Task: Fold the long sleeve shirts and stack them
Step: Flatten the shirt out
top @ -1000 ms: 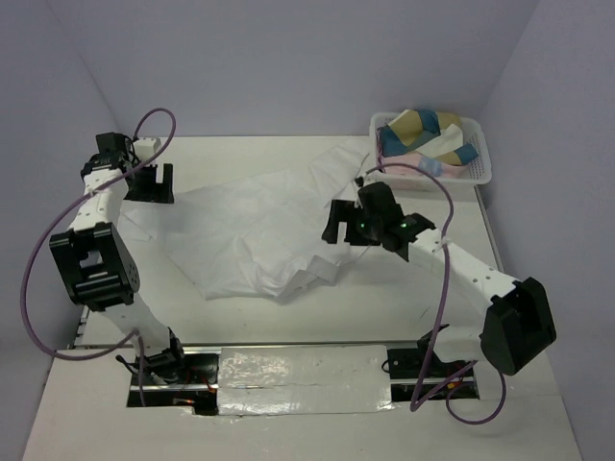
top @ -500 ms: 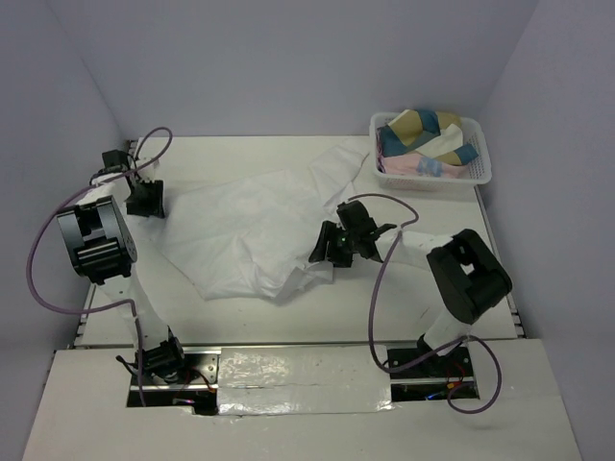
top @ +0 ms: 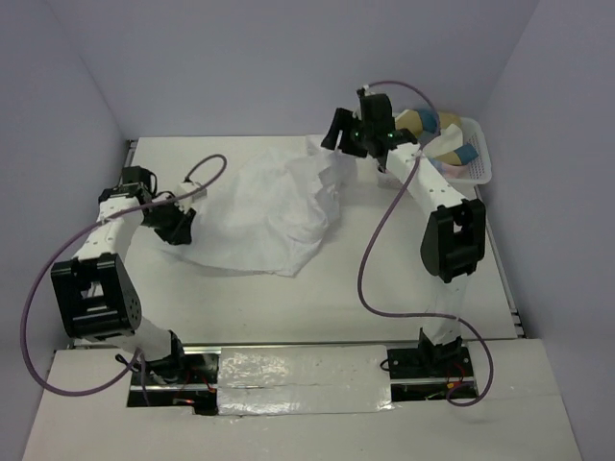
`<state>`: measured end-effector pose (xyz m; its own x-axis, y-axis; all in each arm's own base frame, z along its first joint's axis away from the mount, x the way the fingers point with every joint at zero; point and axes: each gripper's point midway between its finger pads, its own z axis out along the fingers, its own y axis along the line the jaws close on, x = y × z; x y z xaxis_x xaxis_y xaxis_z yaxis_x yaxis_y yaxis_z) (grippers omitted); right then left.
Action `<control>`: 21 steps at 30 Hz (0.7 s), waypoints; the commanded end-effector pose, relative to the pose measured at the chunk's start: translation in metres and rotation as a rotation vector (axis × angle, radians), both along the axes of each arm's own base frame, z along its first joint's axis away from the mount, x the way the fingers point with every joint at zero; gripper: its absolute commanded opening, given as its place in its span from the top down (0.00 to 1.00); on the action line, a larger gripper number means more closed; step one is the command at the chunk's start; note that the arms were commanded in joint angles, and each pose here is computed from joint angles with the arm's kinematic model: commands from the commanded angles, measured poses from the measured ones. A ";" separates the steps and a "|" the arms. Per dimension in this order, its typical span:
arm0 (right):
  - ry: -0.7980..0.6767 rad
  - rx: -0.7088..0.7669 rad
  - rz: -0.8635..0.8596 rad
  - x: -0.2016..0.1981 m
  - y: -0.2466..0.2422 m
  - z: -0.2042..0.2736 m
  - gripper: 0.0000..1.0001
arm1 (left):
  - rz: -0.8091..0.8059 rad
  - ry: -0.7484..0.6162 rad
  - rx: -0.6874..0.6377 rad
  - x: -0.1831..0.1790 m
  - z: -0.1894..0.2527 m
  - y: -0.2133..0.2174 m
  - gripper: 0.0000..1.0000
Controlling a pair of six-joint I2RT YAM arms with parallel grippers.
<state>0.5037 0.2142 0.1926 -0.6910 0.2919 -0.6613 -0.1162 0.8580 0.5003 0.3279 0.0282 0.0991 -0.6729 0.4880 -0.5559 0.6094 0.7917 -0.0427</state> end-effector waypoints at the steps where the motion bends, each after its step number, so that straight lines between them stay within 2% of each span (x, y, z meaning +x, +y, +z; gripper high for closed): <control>1: -0.055 -0.181 0.022 0.013 -0.013 0.044 0.22 | -0.349 0.035 -0.113 -0.053 0.019 -0.052 0.59; 3: -0.056 -0.245 -0.024 0.015 -0.027 0.050 0.16 | -0.313 0.067 -0.151 -0.058 0.028 -0.052 0.47; 4: -0.063 -0.250 -0.036 0.011 -0.031 0.057 0.09 | -0.273 0.031 -0.193 -0.050 0.042 -0.048 0.42; 6: -0.088 -0.259 -0.078 -0.010 -0.044 0.071 0.07 | -0.225 0.010 -0.280 -0.047 0.060 -0.046 0.37; 7: -0.062 -0.251 -0.087 -0.021 -0.046 0.051 0.03 | -0.188 0.006 -0.318 -0.045 0.074 -0.040 0.37; 8: -0.071 -0.239 -0.091 -0.032 -0.046 0.051 0.03 | -0.176 0.006 -0.357 -0.042 0.080 -0.042 0.31; 9: -0.129 -0.203 -0.098 -0.050 -0.047 0.076 0.03 | -0.147 0.024 -0.365 -0.042 0.082 -0.040 0.25; 10: -0.111 -0.194 -0.094 -0.064 -0.042 0.052 0.05 | -0.131 0.028 -0.353 -0.040 0.083 -0.038 0.25; 12: -0.182 -0.156 0.002 -0.096 -0.007 0.062 0.11 | -0.077 0.024 -0.280 -0.033 0.074 -0.022 0.24; 13: -0.206 -0.136 0.079 -0.107 0.016 0.051 0.24 | -0.052 0.016 -0.255 -0.030 0.073 -0.016 0.24; 14: -0.241 -0.141 0.171 -0.118 0.038 0.050 0.43 | -0.010 -0.022 -0.221 -0.018 0.072 -0.003 0.24; 16: -0.263 -0.118 0.384 -0.147 0.101 0.039 0.96 | 0.140 -0.026 -0.294 -0.010 0.074 0.018 0.24; 17: -0.262 -0.118 0.444 -0.155 0.121 0.033 0.96 | 0.199 -0.053 -0.318 0.001 0.075 0.030 0.25; 18: -0.261 -0.124 0.495 -0.162 0.138 0.026 0.92 | 0.278 -0.030 -0.326 0.004 0.069 0.042 0.26; 19: -0.252 -0.138 0.575 -0.176 0.171 0.015 0.74 | 0.391 0.039 -0.349 0.003 0.054 0.054 0.26; 20: -0.279 -0.173 0.639 -0.183 0.188 0.009 0.64 | 0.423 0.050 -0.328 0.005 0.045 0.062 0.27; 21: -0.296 -0.197 0.689 -0.191 0.205 0.003 0.42 | 0.473 0.102 -0.308 -0.004 0.027 0.067 0.26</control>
<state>0.3211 0.3666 0.1902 -0.6020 -0.1903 -0.7755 -0.6109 0.7352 0.2938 0.3219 0.0758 0.1540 -0.7698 0.1088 -0.6289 0.3674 0.8813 -0.2972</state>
